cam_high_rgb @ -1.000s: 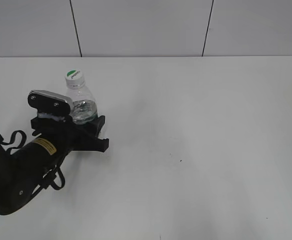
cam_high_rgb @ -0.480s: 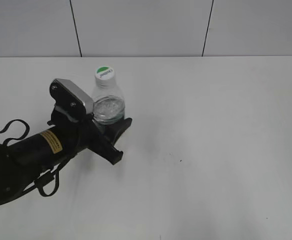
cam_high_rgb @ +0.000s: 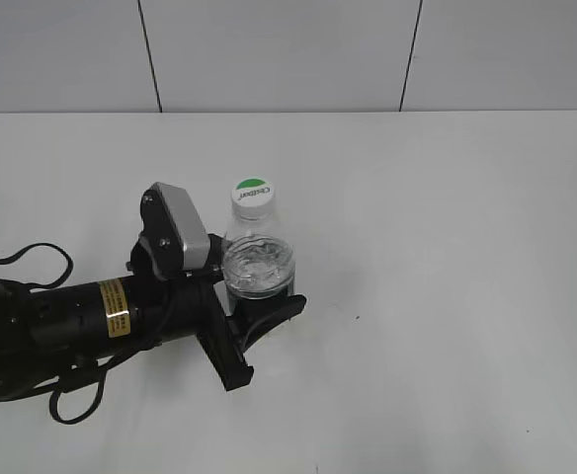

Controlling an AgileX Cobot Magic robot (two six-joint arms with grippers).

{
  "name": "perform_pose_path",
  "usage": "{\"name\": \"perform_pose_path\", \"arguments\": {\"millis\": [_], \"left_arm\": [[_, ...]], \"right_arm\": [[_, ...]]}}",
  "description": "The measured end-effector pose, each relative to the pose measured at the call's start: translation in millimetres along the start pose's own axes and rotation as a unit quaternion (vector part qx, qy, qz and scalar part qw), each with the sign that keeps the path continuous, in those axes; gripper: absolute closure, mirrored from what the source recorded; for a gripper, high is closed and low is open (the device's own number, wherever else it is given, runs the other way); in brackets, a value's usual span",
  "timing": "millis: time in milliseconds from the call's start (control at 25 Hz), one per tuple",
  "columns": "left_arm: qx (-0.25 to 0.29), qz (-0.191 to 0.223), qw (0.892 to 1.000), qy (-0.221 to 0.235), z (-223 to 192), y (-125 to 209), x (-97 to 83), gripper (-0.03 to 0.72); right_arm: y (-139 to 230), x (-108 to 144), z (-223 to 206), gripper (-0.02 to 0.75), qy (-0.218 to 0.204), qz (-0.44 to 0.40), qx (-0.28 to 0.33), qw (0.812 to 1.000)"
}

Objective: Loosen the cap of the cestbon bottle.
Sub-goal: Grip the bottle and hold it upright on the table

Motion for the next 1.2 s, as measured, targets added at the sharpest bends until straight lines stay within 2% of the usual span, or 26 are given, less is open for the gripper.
{"name": "perform_pose_path", "arguments": {"millis": [160,440,920,1200], "left_arm": [[-0.005,0.016,1.0,0.024,-6,-7,-3.7,0.286],[-0.031,0.027,0.998,0.047,-32,-25,6.9,0.286],[0.011,0.061,0.996,0.057,-48,22,12.8,0.286],[0.001,0.07,0.996,0.049,-49,21,16.3,0.286]], "right_arm": [[0,0,0,0.169,0.0,0.0,0.0,1.0],[0,0,0,0.169,0.0,0.0,0.0,1.0],[0,0,0,0.169,0.0,0.0,0.0,1.0],[0,0,0,0.169,0.0,0.0,0.0,1.0]]}}
Point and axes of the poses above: a point on each arm's last joint axis where the gripper is mounted, z pointing back along that axis away from the gripper, x along the wrist's bending axis when the last joint is at zero, y = z × x, the point moved 8 cm from there along -z, pointing out along that axis toward the gripper, and after that the axes turned 13 degrees about z, right-handed, at the moved point
